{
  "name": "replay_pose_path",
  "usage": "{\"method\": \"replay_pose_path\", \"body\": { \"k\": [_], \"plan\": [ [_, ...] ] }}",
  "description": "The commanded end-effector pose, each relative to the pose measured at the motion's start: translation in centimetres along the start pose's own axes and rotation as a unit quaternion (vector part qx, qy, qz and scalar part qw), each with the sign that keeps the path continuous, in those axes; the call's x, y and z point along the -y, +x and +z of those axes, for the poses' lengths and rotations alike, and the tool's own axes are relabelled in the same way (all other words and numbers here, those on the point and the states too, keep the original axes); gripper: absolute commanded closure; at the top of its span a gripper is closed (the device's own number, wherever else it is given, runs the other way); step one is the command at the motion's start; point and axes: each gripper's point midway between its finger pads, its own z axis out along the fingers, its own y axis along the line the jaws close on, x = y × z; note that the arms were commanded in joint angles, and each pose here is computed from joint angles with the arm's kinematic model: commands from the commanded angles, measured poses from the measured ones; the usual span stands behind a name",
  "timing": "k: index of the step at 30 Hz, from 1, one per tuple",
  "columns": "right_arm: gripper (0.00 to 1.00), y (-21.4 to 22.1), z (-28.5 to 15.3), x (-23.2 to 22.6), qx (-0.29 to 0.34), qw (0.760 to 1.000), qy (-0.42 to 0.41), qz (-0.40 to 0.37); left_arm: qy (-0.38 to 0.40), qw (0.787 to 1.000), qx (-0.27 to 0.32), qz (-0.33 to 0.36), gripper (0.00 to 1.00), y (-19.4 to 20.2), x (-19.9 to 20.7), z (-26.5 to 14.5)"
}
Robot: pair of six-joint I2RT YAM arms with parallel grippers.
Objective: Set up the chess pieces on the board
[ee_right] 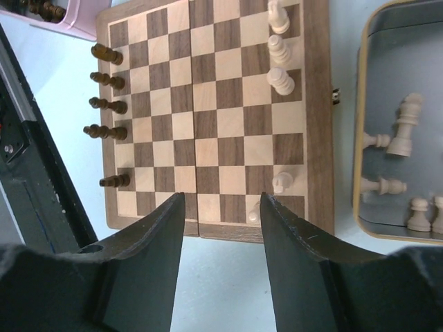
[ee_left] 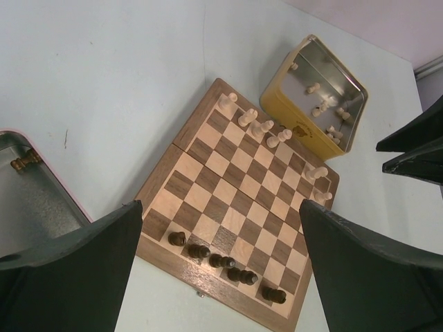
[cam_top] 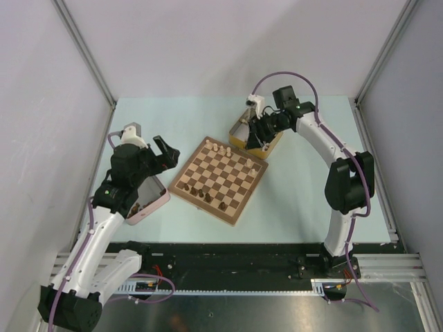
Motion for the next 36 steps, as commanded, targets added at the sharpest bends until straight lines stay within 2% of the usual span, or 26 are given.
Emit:
{"method": "replay_pose_path", "body": {
  "k": [1,28,36],
  "plan": [
    [0.49,-2.0,-0.8,1.4,0.025,0.999,0.02,-0.004,0.014,1.0,0.019,-0.002,0.0,-1.3,0.7,-0.1],
    [0.49,-1.7,-0.8,9.1,0.024,0.996,0.077,0.037,0.019,1.0,0.011,0.004,0.0,-1.2,0.8,0.4],
    [0.49,-2.1,-1.1,12.5,0.026,0.991,0.124,0.05,0.021,1.0,0.007,-0.004,0.0,-0.5,0.6,0.2]
  ]
}}
